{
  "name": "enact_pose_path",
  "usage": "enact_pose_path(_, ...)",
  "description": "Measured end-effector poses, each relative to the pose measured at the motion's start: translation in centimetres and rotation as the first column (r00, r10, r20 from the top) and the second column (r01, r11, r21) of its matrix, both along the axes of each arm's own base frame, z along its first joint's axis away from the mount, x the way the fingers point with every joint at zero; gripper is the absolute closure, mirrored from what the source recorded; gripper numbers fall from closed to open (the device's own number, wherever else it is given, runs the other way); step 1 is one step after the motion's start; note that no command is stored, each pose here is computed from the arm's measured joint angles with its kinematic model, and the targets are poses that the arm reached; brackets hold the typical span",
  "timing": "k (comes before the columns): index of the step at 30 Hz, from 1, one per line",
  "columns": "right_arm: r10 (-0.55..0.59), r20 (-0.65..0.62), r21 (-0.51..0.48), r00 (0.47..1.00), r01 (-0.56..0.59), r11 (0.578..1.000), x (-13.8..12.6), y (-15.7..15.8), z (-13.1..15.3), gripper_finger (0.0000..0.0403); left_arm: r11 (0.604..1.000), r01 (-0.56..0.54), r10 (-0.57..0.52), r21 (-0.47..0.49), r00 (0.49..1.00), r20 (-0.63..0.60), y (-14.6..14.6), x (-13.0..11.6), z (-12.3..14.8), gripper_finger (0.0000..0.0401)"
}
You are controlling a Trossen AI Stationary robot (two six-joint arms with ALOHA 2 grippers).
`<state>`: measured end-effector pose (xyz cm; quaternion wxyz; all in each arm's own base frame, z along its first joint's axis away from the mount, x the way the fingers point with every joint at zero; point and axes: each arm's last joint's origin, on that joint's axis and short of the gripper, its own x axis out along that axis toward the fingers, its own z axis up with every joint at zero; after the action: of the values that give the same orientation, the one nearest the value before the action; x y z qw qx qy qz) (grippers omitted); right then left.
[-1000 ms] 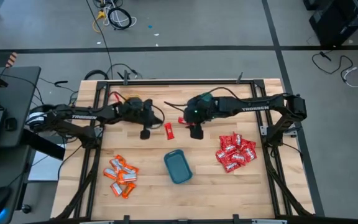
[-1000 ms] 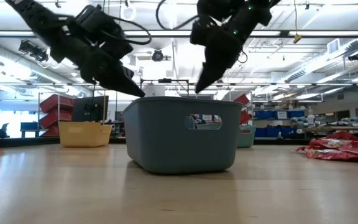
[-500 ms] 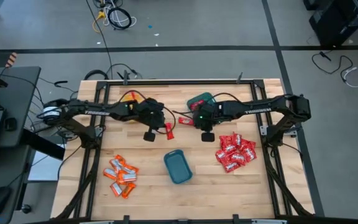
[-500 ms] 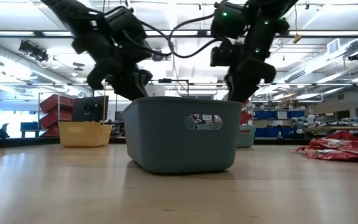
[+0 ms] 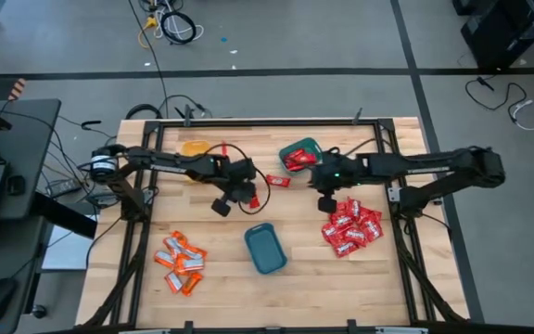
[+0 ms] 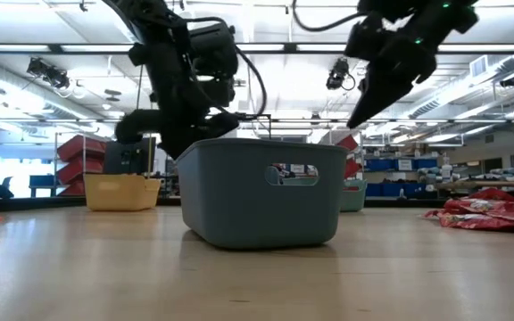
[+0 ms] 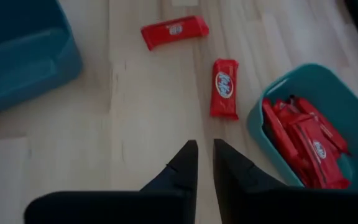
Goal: Sort candy
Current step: Put the red chocolate bar into the green bin
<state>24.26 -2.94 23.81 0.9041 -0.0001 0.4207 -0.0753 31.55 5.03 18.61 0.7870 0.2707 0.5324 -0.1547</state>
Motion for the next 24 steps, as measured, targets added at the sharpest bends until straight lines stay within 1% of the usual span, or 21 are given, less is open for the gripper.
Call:
enact_pose_path(3, -0.001, 0.049, 0.002, 0.999, 0.001, 1.000, -0.9, 0.3, 0.3, 0.0368, 0.999, 0.007, -0.009, 0.053, 1.000, 0.024, -0.6, 0.6, -0.2, 0.0322)
enact_pose_path(5, -0.007, 0.056, 0.010, 0.998, 0.007, 1.000, -1.4, 0.4, 0.3, 0.0368, 0.996, 0.002, -0.008, 0.092, 0.998, 0.068, -0.9, 1.3, -0.1, 0.0297)
enact_pose_path(7, -0.010, 0.071, 0.015, 0.997, 0.009, 1.000, -1.7, 0.5, 0.3, 0.0368, 0.994, 0.003, -0.009, 0.108, 0.999, 0.050, -1.2, 1.3, -0.5, 0.0272)
enact_pose_path(8, -0.012, 0.072, 0.017, 0.997, 0.010, 1.000, -1.9, 0.6, 0.3, 0.0368, 0.993, 0.005, -0.012, 0.114, 0.998, 0.060, -1.3, 1.5, -0.7, 0.0261)
enact_pose_path(11, -0.019, 0.083, 0.024, 0.996, 0.017, 1.000, -2.0, 0.6, 0.1, 0.0369, 0.993, 0.005, -0.012, 0.117, 0.999, 0.051, -1.3, 1.7, -1.2, 0.0236)
enact_pose_path(13, -0.020, 0.070, 0.025, 0.997, 0.018, 1.000, -2.1, 0.6, -0.1, 0.0369, 0.993, 0.005, -0.011, 0.118, 0.998, 0.055, -1.3, 2.0, -1.5, 0.0226)
enact_pose_path(15, -0.020, 0.079, 0.025, 0.997, 0.018, 1.000, -2.0, 0.6, -0.1, 0.0369, 0.993, 0.005, -0.009, 0.115, 0.999, 0.031, -1.2, 1.9, -1.9, 0.0221)
enact_pose_path(17, -0.020, 0.077, 0.025, 0.997, 0.018, 1.000, -2.0, 0.6, -0.1, 0.0369, 0.993, 0.004, -0.009, 0.117, 0.999, 0.038, -1.1, 2.1, -2.1, 0.0219)
enact_pose_path(20, -0.018, 0.090, 0.023, 0.996, 0.016, 1.000, -1.9, 0.6, 0.0, 0.0369, 0.993, 0.013, -0.015, 0.119, 1.000, 0.014, -1.1, 2.2, -2.8, 0.0218)
enact_pose_path(24, -0.015, 0.098, 0.019, 0.995, 0.013, 1.000, -1.8, 0.6, 0.0, 0.0369, 0.989, 0.029, -0.026, 0.147, 0.999, -0.025, -1.0, 2.4, -3.9, 0.0218)
